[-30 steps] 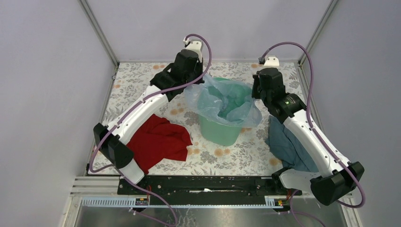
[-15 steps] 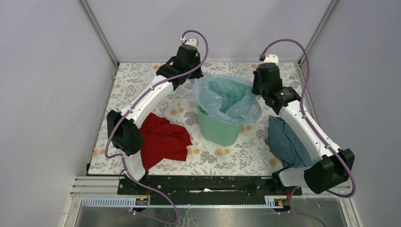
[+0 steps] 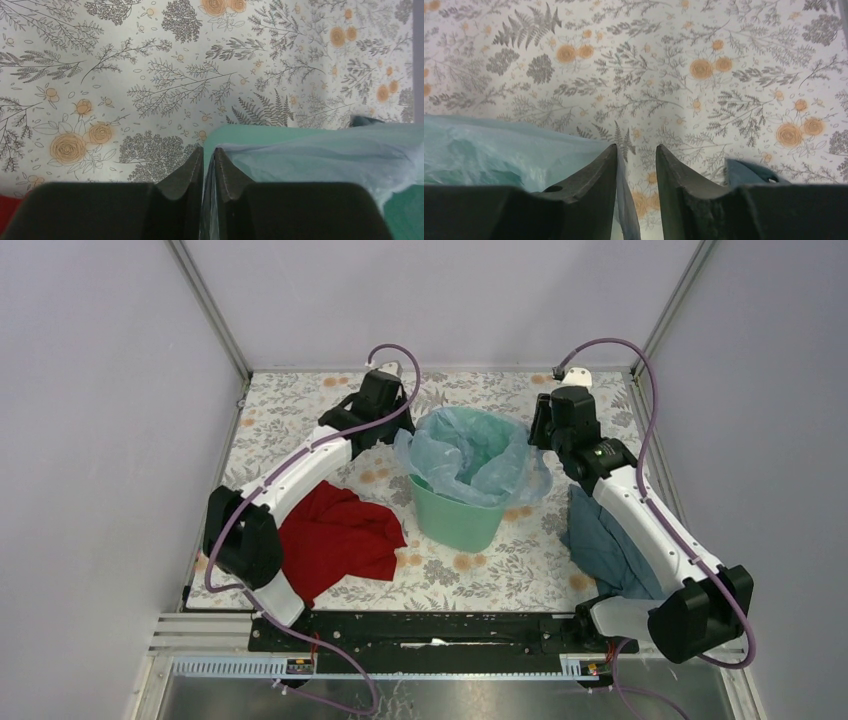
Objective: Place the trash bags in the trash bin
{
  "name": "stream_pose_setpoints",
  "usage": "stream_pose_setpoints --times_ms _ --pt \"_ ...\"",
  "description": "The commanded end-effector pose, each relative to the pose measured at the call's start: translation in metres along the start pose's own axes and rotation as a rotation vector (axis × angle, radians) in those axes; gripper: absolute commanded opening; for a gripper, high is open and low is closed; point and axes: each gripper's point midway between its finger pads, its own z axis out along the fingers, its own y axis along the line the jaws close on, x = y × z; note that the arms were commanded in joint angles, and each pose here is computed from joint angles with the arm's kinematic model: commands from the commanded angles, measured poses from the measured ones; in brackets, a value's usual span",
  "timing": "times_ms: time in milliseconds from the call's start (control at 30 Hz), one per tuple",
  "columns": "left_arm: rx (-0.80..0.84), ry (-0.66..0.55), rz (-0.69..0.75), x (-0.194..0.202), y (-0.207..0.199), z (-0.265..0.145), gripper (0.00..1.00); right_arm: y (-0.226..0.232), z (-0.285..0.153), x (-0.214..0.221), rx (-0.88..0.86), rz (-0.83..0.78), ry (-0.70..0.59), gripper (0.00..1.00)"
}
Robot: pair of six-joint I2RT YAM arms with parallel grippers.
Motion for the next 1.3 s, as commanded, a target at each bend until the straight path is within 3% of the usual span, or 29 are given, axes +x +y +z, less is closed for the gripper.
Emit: stream_pose_setpoints --times_ms 0,100,300,467,633,700,800,900,1167,1267 --pt "0.081 -0.103 -0.043 -0.028 -0.010 -0.029 0.22 -0.002 -0.007 0.022 -0.013 -0.012 0.068 0.42" --pt "0.102 -0.110 -0.024 -0.029 -0.013 -0.040 0.34 -0.003 -0.019 0.010 -0.012 -0.025 0.055 0.47" --pt "0.038 -0.173 0.017 -0.043 0.001 -0.069 0.57 -0.006 -0.056 -0.019 -0.021 -0.030 0.029 0.74" --pt "-0.009 -0.208 0.056 -0.050 0.012 -0.095 0.79 -0.010 -0.086 -0.017 -0.045 -0.028 0.047 0.88" --pt "-0.091 -0.250 0.100 -0.057 0.029 -0.123 0.96 -0.006 -0.109 0.000 -0.115 -0.012 0.092 0.94" --pt "-0.092 -0.243 0.106 -0.052 0.031 -0.131 0.99 0.001 -0.118 0.008 -0.169 0.010 0.114 0.94" --pt "-0.064 -0.212 0.097 -0.036 0.032 -0.136 0.98 0.016 -0.125 0.026 -0.272 0.067 0.151 0.92" --pt "-0.025 -0.177 0.067 -0.017 0.032 -0.137 0.91 0.032 -0.126 0.039 -0.358 0.139 0.174 0.90" --pt "0.152 -0.053 -0.037 0.038 0.016 -0.115 0.53 0.038 -0.099 0.044 -0.365 0.209 0.112 0.75" --pt "0.219 -0.030 -0.094 0.052 0.008 -0.105 0.44 0.045 -0.081 0.043 -0.377 0.203 0.109 0.74"
